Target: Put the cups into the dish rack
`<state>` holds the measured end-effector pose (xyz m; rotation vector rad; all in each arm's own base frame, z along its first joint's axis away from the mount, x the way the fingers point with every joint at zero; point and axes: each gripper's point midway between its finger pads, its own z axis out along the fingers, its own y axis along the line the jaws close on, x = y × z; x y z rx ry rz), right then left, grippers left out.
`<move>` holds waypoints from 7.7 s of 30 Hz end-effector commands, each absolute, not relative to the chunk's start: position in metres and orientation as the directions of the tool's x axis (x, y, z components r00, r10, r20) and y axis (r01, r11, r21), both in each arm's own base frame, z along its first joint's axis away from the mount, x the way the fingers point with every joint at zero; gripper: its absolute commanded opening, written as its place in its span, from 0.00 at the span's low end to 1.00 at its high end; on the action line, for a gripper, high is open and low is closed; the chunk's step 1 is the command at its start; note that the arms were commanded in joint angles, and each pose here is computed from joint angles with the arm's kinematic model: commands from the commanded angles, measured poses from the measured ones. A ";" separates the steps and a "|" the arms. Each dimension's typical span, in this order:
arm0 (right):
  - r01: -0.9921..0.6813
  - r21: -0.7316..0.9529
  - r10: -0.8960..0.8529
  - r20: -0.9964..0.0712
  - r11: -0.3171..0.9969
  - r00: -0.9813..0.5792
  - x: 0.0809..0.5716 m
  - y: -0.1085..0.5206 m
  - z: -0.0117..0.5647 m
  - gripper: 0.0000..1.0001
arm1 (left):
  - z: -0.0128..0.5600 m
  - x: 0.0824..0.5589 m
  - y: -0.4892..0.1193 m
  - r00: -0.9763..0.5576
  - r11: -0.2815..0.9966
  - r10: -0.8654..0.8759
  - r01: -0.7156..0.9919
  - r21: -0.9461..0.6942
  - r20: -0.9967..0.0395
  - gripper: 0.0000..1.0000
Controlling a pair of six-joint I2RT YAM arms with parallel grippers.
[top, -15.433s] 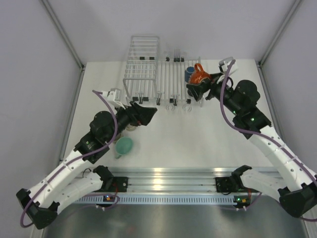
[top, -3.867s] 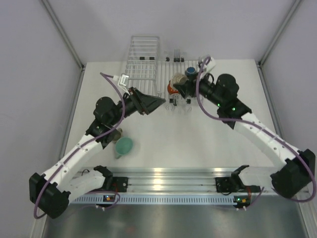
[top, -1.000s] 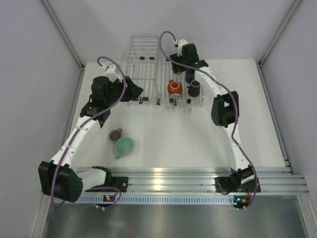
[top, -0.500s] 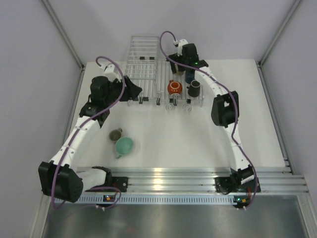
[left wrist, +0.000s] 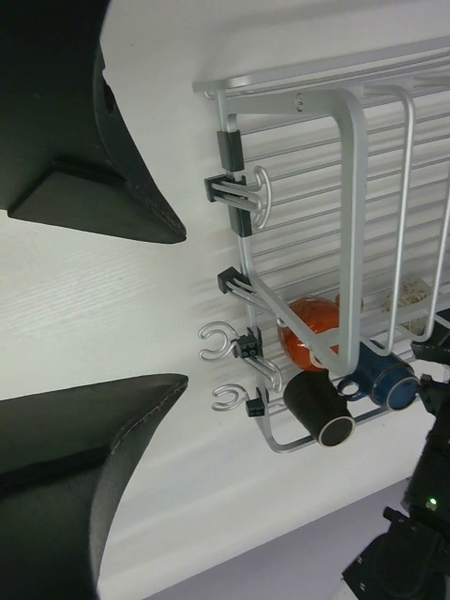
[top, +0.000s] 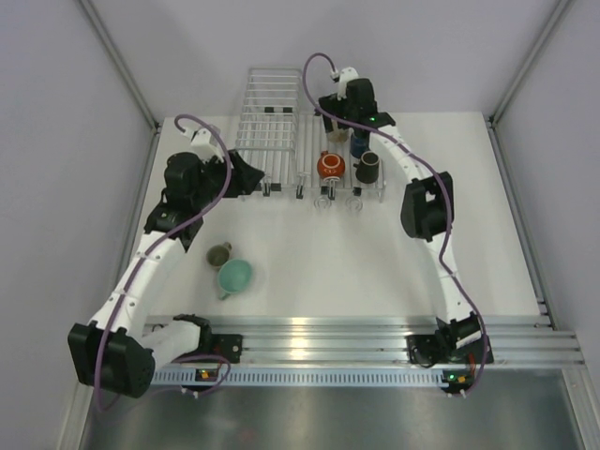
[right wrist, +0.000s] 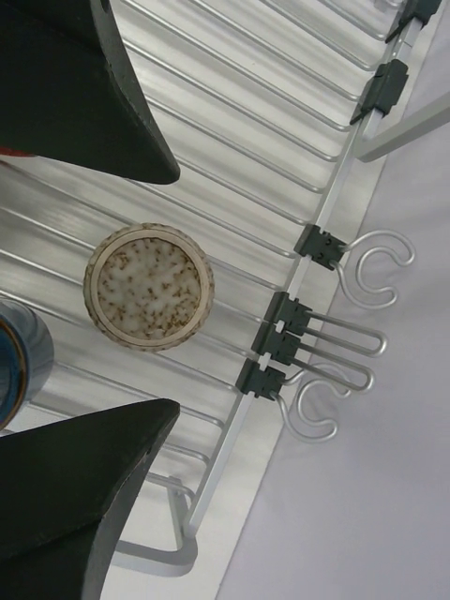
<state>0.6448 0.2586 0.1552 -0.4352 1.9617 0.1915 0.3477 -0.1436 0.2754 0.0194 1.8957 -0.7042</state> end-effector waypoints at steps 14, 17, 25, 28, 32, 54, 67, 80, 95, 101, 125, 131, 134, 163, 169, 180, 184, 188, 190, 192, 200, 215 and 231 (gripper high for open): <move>-0.312 -0.057 -0.110 -0.981 0.948 -0.157 0.564 0.209 0.331 0.98 | 0.191 0.258 -0.105 -0.581 0.906 -0.268 0.119 -0.406 -0.769 0.60; -0.309 -0.039 -0.089 -0.985 0.950 -0.149 0.533 0.198 0.341 0.98 | 0.180 0.242 -0.102 -0.595 0.925 -0.258 0.075 -0.372 -0.761 0.63; -0.282 0.014 -0.026 -0.990 0.959 -0.138 0.462 0.168 0.349 0.99 | 0.163 0.219 -0.127 -0.650 0.962 -0.156 0.070 -0.263 -0.744 0.68; -0.277 0.022 -0.022 -0.988 0.961 -0.154 0.444 0.161 0.340 0.99 | 0.154 0.213 -0.134 -0.674 0.960 -0.154 0.069 -0.270 -0.722 0.68; -0.275 0.030 -0.018 -0.985 0.961 -0.173 0.426 0.154 0.327 0.99 | 0.144 0.208 -0.130 -0.679 0.971 -0.159 0.023 -0.237 -0.717 0.69; -0.286 0.156 0.105 -0.977 0.945 -0.184 0.343 0.132 0.317 0.99 | 0.083 0.188 -0.122 -0.780 0.986 -0.157 -0.086 -0.146 -0.605 0.69; -0.318 0.121 0.074 -0.985 0.940 -0.157 0.307 0.121 0.324 0.99 | 0.062 0.192 -0.111 -0.807 0.990 -0.122 -0.137 -0.018 -0.578 0.53; -0.335 0.089 0.036 -0.986 0.938 -0.163 0.311 0.124 0.317 0.99 | 0.044 0.197 -0.120 -0.860 0.991 -0.069 -0.118 0.065 -0.505 0.03; -0.485 0.142 0.077 -0.985 0.863 -0.152 0.342 0.169 0.303 0.99 | 0.265 0.269 -0.232 -0.578 0.886 -0.136 0.293 -0.360 -0.805 0.00; -0.655 0.145 0.133 -0.989 0.742 -0.068 0.342 0.202 0.345 0.99 | 0.376 0.298 -0.283 -0.516 0.614 -0.294 0.543 -0.572 -0.805 0.00; -0.926 0.078 0.193 -0.981 0.371 -0.005 0.367 0.254 0.461 0.99 | 0.526 0.336 -0.288 -0.849 -0.483 -0.344 0.527 -0.699 -0.402 0.00; -0.936 0.115 0.222 -0.974 0.332 -0.041 0.382 0.263 0.459 0.99 | 0.515 0.337 -0.302 -0.863 -0.486 -0.314 0.504 -0.714 -0.395 0.00; -0.941 0.110 0.226 -0.973 0.321 -0.037 0.383 0.265 0.465 0.99 | 0.511 0.343 -0.305 -0.865 -0.486 -0.319 0.499 -0.717 -0.386 0.00; -0.954 0.144 0.219 -0.972 0.264 -0.087 0.382 0.297 0.451 0.96 | 0.500 0.351 -0.330 -0.885 -0.514 -0.300 0.464 -0.722 -0.356 0.00; -0.950 0.131 0.216 -0.974 0.284 -0.070 0.380 0.293 0.452 0.83 | 0.494 0.348 -0.329 -0.888 -0.502 -0.293 0.459 -0.733 -0.355 0.00; -0.949 0.110 0.220 -0.975 0.294 -0.045 0.369 0.284 0.465 0.93 | 0.486 0.346 -0.325 -0.886 -0.482 -0.307 0.459 -0.746 -0.347 0.00; -0.950 0.095 0.222 -0.975 0.296 -0.029 0.363 0.280 0.470 0.95 | 0.486 0.348 -0.323 -0.885 -0.479 -0.313 0.461 -0.747 -0.346 0.00; -0.949 0.097 0.221 -0.975 0.299 -0.029 0.361 0.279 0.470 0.94 | 0.488 0.347 -0.323 -0.882 -0.481 -0.316 0.466 -0.743 -0.349 0.00; -0.949 0.098 0.220 -0.975 0.298 -0.032 0.361 0.278 0.468 0.94 | 0.491 0.345 -0.322 -0.879 -0.483 -0.318 0.472 -0.737 -0.355 0.00; -0.950 0.100 0.217 -0.976 0.297 -0.035 0.362 0.278 0.467 0.94 | 0.491 0.345 -0.321 -0.878 -0.483 -0.321 0.473 -0.737 -0.354 0.00; -0.950 0.109 0.197 -0.979 0.294 -0.051 0.357 0.277 0.459 0.89 | 0.495 0.348 -0.315 -0.870 -0.478 -0.339 0.487 -0.731 -0.358 0.00; -0.945 0.151 0.142 -0.983 0.289 -0.113 0.355 0.277 0.431 0.00 | 0.502 0.350 -0.310 -0.853 -0.477 -0.364 0.515 -0.712 -0.373 0.00; -0.922 0.204 0.127 -0.977 0.330 -0.171 0.364 0.274 0.408 0.35 | 0.511 0.351 -0.302 -0.848 -0.493 -0.383 0.523 -0.695 -0.367 0.00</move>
